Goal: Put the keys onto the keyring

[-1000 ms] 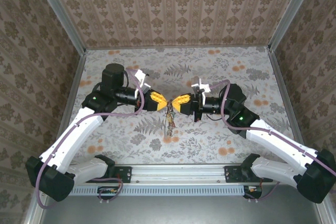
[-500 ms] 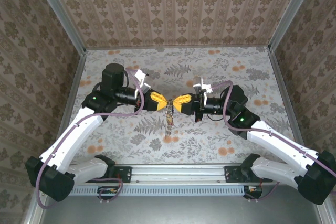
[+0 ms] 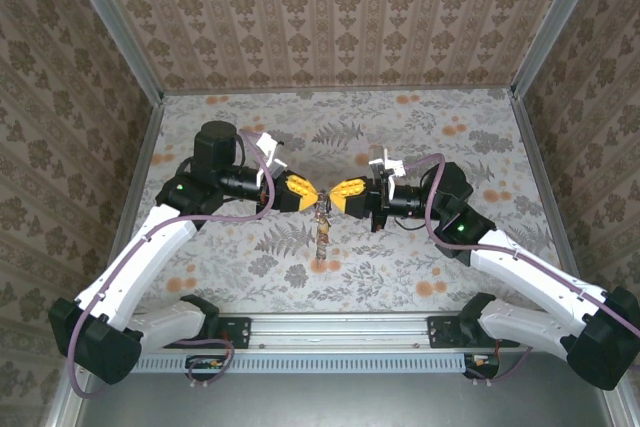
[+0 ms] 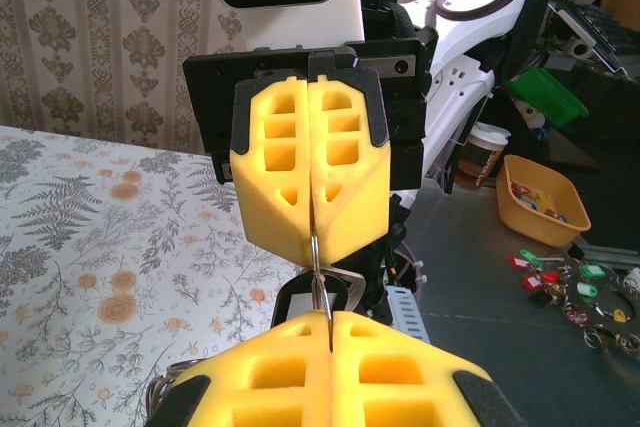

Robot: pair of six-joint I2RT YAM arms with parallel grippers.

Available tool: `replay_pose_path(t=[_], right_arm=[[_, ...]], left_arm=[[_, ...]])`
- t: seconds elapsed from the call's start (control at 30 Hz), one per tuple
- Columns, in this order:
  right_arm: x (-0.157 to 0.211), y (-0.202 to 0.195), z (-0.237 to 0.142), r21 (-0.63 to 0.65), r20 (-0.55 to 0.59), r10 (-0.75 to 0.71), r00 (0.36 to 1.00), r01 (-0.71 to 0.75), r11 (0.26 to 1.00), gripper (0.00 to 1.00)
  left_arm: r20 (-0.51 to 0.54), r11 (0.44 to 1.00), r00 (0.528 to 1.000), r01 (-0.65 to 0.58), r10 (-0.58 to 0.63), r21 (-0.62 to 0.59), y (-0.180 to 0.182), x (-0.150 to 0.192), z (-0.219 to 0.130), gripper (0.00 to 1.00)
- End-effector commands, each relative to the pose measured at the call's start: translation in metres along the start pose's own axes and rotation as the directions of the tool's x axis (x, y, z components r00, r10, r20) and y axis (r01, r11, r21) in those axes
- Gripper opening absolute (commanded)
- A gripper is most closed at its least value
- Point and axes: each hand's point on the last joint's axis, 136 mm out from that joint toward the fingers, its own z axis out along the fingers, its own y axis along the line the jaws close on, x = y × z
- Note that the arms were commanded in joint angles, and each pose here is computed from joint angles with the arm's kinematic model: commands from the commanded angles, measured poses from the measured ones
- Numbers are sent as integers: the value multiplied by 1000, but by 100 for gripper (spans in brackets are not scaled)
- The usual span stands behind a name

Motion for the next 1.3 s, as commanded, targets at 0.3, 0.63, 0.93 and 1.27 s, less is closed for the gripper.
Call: replay_pose_path(t=[0.3, 0.63, 0.93, 1.27], right_arm=[[-11, 1, -2, -1, 52, -19, 998, 19, 1000, 0], [-10, 4, -3, -17, 51, -4, 999, 5, 1000, 0], [-16, 9, -6, -33, 113, 3, 994, 1, 999, 0], [-34, 10, -6, -54, 266, 19, 964, -5, 999, 0]], left_arm=[[30, 997, 998, -54, 53, 54, -19, -12, -3, 0], [31, 997, 998, -52, 51, 55, -18, -12, -3, 0], [85, 994, 994, -71, 64, 87, -21, -24, -11, 0], [89, 994, 995, -58, 50, 91, -19, -29, -10, 0]])
